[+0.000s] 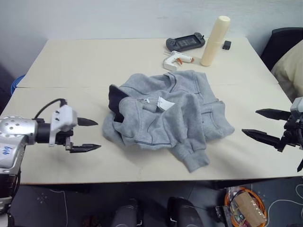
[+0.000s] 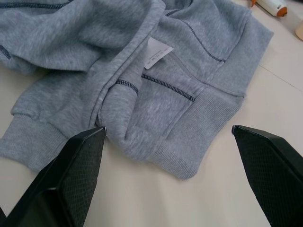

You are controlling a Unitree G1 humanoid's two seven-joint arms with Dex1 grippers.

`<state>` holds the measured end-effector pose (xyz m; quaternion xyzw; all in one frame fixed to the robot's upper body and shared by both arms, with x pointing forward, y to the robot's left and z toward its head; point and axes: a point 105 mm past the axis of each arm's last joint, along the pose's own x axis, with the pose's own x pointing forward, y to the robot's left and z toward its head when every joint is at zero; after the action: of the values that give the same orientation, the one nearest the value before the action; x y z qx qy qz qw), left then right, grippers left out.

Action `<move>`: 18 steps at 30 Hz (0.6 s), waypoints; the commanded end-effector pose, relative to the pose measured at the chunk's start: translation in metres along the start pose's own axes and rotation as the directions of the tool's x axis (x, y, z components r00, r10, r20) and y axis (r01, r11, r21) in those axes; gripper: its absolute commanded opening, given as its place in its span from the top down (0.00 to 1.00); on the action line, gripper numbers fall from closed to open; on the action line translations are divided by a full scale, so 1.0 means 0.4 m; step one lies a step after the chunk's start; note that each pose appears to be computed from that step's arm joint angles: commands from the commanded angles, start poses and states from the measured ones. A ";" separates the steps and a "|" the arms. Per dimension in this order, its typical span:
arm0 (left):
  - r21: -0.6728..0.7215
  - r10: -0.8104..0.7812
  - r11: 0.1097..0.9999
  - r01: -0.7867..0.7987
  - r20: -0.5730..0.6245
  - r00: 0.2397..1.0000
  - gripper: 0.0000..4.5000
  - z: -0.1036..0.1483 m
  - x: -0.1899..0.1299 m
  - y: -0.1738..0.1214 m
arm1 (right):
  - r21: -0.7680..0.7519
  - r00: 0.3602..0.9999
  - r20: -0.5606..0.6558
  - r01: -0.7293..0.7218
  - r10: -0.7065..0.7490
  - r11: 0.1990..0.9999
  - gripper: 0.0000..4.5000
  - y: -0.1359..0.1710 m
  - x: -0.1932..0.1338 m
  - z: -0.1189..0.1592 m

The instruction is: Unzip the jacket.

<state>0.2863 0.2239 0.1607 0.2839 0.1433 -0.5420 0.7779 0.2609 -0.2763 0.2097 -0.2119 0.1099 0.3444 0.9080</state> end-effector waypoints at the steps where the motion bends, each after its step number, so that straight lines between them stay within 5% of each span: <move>1: 0.134 0.004 0.991 0.002 -0.051 0.999 0.00 0.002 0.042 0.016 | -0.103 0.999 -0.030 -0.031 0.028 0.994 0.01 0.015 0.010 0.000; 15: 0.338 -0.012 0.940 0.043 -0.093 0.996 0.00 -0.002 0.195 0.040 | -0.452 0.975 -0.218 -0.146 0.050 0.880 0.01 0.026 0.138 -0.098; 18: 0.331 -0.027 0.942 0.054 -0.085 0.996 0.18 -0.002 0.198 0.036 | -0.505 0.978 -0.206 -0.133 0.031 0.853 0.00 0.014 0.181 -0.096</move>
<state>0.3288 0.1680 0.1261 0.4246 0.0805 -0.5625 0.7048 0.3037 -0.2491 0.1464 -0.4553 0.1211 0.3849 0.7936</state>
